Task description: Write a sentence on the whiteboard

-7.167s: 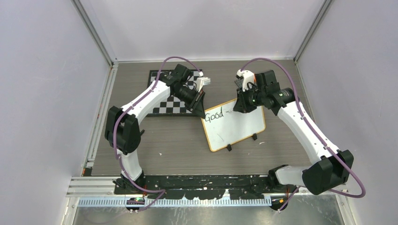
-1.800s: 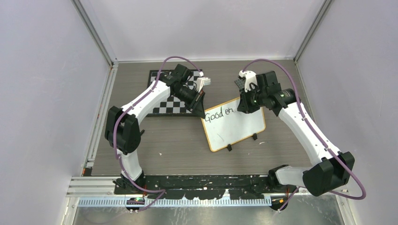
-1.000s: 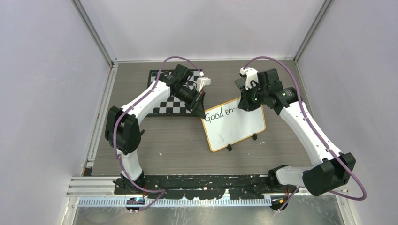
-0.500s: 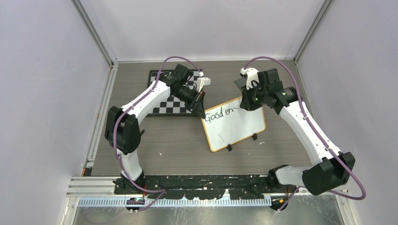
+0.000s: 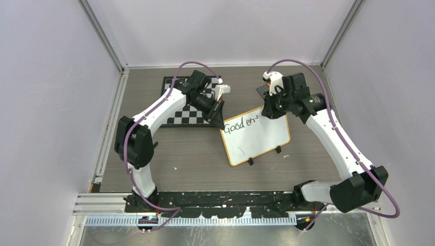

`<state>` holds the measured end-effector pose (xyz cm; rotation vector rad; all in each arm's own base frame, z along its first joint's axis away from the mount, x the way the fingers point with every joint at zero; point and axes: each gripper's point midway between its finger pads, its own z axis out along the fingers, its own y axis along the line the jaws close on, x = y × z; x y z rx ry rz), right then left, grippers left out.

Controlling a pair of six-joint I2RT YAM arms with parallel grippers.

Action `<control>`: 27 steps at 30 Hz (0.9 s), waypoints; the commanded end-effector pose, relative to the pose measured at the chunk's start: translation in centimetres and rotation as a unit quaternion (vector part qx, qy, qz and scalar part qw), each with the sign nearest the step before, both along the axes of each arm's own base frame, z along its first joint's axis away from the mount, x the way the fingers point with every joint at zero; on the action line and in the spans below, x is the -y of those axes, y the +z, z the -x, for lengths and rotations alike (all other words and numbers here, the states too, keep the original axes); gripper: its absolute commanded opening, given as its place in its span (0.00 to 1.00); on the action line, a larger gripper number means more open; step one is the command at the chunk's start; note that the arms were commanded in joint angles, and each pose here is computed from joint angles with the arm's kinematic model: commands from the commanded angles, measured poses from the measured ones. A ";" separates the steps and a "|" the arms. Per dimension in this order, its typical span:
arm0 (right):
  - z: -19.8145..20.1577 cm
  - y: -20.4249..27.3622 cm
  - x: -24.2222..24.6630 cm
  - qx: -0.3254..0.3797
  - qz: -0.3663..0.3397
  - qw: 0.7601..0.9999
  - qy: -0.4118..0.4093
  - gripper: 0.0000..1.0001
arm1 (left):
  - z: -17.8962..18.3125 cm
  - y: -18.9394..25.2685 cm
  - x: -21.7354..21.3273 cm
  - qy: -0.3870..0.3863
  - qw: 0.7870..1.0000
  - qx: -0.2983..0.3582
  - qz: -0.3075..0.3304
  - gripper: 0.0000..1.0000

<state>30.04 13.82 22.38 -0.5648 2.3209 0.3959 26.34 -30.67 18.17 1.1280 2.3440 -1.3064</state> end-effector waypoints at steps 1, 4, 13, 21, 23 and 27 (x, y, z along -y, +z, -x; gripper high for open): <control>-1.4 2.4 -0.9 0.038 -0.026 0.999 0.005 0.00 | 0.4 1.0 0.5 -0.011 1.000 0.005 0.015 0.01; -1.1 2.0 -1.4 0.031 -0.027 0.999 0.013 0.00 | 0.4 0.9 0.5 -0.011 1.000 0.005 0.015 0.01; -0.3 0.3 -1.0 0.013 -0.011 1.000 0.018 0.00 | 0.3 0.9 0.5 -0.010 1.000 0.004 0.014 0.01; 0.5 -0.8 -0.5 0.002 -0.002 1.000 0.017 0.00 | 0.3 0.7 0.5 -0.011 1.000 0.003 0.012 0.01; 0.5 -1.0 -0.4 0.001 0.003 1.000 0.015 0.00 | 0.3 0.7 0.5 -0.011 1.000 0.003 0.012 0.01; 0.7 -1.1 -0.1 0.003 0.009 1.000 0.015 0.00 | 0.3 0.6 0.5 -0.011 1.000 0.002 0.012 0.01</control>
